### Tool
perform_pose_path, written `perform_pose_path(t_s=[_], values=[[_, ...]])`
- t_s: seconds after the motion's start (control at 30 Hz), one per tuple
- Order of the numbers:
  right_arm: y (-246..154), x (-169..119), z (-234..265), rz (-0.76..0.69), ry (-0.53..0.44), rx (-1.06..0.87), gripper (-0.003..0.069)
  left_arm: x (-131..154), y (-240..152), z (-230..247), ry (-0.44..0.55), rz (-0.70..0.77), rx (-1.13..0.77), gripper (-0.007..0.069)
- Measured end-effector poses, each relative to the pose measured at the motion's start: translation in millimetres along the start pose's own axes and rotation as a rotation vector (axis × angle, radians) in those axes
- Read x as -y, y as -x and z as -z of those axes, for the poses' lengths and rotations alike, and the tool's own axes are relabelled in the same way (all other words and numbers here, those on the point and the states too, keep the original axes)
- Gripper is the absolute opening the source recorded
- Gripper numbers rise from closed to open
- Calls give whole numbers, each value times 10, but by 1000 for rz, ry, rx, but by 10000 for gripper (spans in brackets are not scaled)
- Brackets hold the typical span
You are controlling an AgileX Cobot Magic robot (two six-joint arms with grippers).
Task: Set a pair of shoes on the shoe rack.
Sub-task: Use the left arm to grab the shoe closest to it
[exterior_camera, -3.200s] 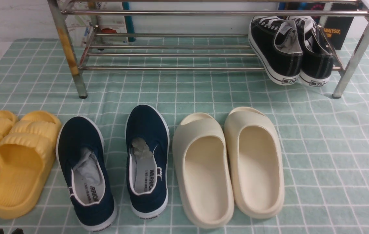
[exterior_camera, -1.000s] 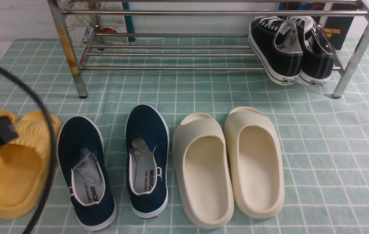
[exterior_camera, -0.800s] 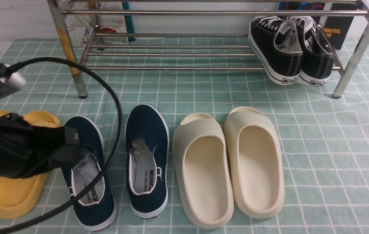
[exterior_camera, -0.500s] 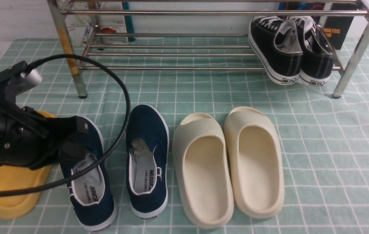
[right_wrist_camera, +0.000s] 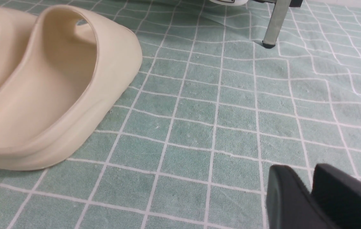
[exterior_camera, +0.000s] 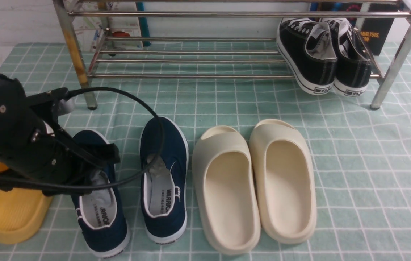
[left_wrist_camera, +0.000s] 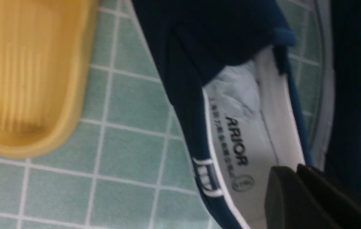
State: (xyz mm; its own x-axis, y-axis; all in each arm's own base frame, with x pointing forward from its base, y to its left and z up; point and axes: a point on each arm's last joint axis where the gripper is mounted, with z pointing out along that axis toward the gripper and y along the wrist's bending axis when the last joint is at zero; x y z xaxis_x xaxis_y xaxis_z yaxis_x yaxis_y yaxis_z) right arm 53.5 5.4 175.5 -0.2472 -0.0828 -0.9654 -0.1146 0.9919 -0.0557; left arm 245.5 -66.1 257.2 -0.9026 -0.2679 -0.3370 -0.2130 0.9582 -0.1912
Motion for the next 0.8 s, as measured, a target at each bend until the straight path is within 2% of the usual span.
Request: perform_pose_path(t_s=[0.1, 0.13, 0.17, 0.27, 0.33, 0.4, 0.5, 0.6, 0.63, 0.67, 0.8], values=[[0, 0, 0, 0, 0, 0, 169, -46, 64, -163, 85, 36, 12, 251], [0, 0, 0, 0, 0, 0, 169, -49, 66, -173, 89, 38, 11, 262], [0, 0, 0, 0, 0, 0, 174, -60, 90, -270, 122, 48, 4, 341], [0, 0, 0, 0, 0, 0, 177, -59, 122, -434, 151, 72, -10, 421], [0, 0, 0, 0, 0, 0, 180, -69, 132, -571, 179, 92, -26, 433], [0, 0, 0, 0, 0, 0, 181, -82, 134, -693, 207, 111, -41, 412], [0, 0, 0, 0, 0, 0, 184, -98, 128, -836, 237, 127, -61, 318], [0, 0, 0, 0, 0, 0, 184, -103, 130, -907, 256, 129, -74, 132], [0, 0, 0, 0, 0, 0, 185, -109, 129, -902, 263, 125, -75, 48], [0, 0, 0, 0, 0, 0, 185, -112, 131, -893, 265, 122, -72, 3], [0, 0, 0, 0, 0, 0, 191, -96, 171, -754, 251, 108, -41, -3]])
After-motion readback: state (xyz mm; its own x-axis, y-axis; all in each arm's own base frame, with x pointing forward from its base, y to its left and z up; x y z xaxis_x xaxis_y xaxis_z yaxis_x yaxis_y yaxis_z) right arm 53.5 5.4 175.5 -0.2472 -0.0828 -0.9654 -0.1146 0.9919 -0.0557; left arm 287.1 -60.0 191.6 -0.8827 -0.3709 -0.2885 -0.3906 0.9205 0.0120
